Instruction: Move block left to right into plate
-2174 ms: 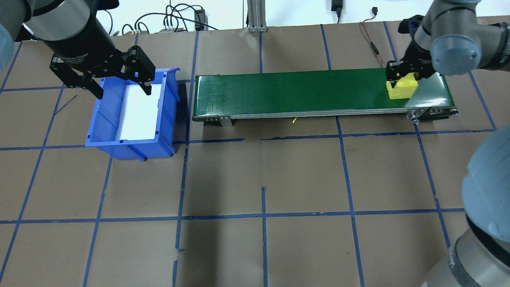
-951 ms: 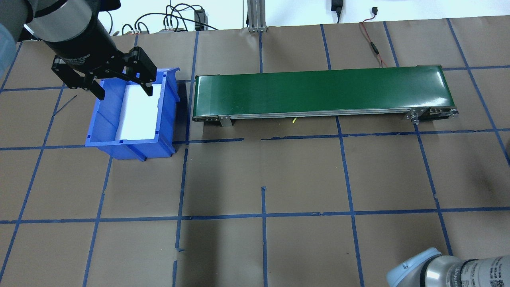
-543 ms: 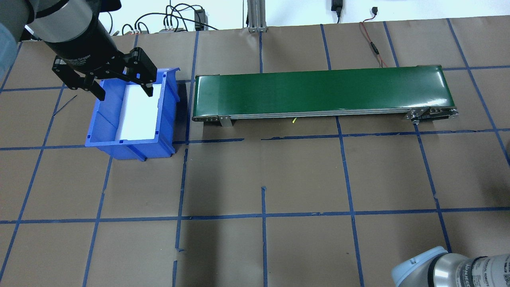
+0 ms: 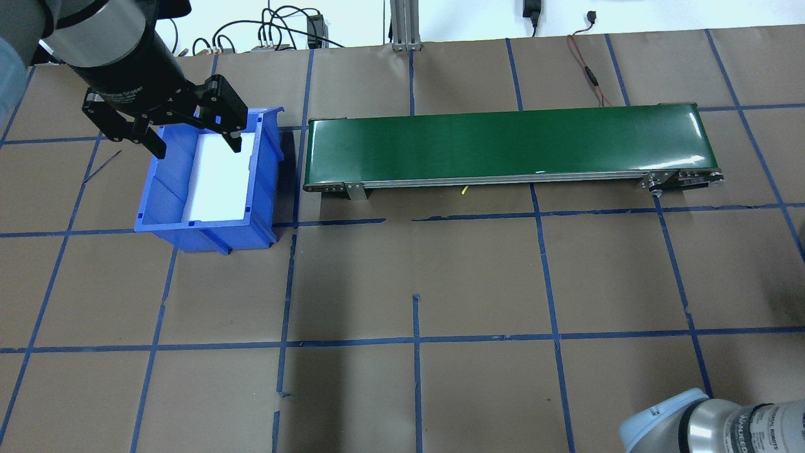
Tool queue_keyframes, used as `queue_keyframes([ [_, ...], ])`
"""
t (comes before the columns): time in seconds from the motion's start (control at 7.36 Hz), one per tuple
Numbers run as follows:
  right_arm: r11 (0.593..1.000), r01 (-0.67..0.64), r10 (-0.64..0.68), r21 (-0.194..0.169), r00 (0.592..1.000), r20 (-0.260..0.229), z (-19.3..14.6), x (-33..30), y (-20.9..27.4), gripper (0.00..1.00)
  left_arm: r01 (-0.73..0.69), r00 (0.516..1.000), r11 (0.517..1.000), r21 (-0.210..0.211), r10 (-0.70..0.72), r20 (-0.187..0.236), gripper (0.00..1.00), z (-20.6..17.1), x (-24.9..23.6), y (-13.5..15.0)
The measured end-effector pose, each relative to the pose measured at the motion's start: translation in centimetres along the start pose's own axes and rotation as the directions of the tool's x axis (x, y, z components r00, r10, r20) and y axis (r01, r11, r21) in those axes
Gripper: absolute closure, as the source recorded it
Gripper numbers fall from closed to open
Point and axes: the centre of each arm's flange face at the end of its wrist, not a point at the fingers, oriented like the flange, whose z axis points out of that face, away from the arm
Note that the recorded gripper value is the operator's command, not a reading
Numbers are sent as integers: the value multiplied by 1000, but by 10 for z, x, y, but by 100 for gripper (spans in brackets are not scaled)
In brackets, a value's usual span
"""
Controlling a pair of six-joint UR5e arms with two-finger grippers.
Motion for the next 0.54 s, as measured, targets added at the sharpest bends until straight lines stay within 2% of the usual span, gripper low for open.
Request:
queue_keyframes([
  [0.27, 1000, 5, -4, 17, 999, -36, -39, 6, -7, 0, 0, 1000, 1000, -1, 0, 0, 0, 0, 0, 0],
  [0.54, 997, 59, -55, 42, 994, -91, -118, -9, -45, 0, 1, 1000, 1000, 1, -1, 6, 0, 0, -2, 0],
])
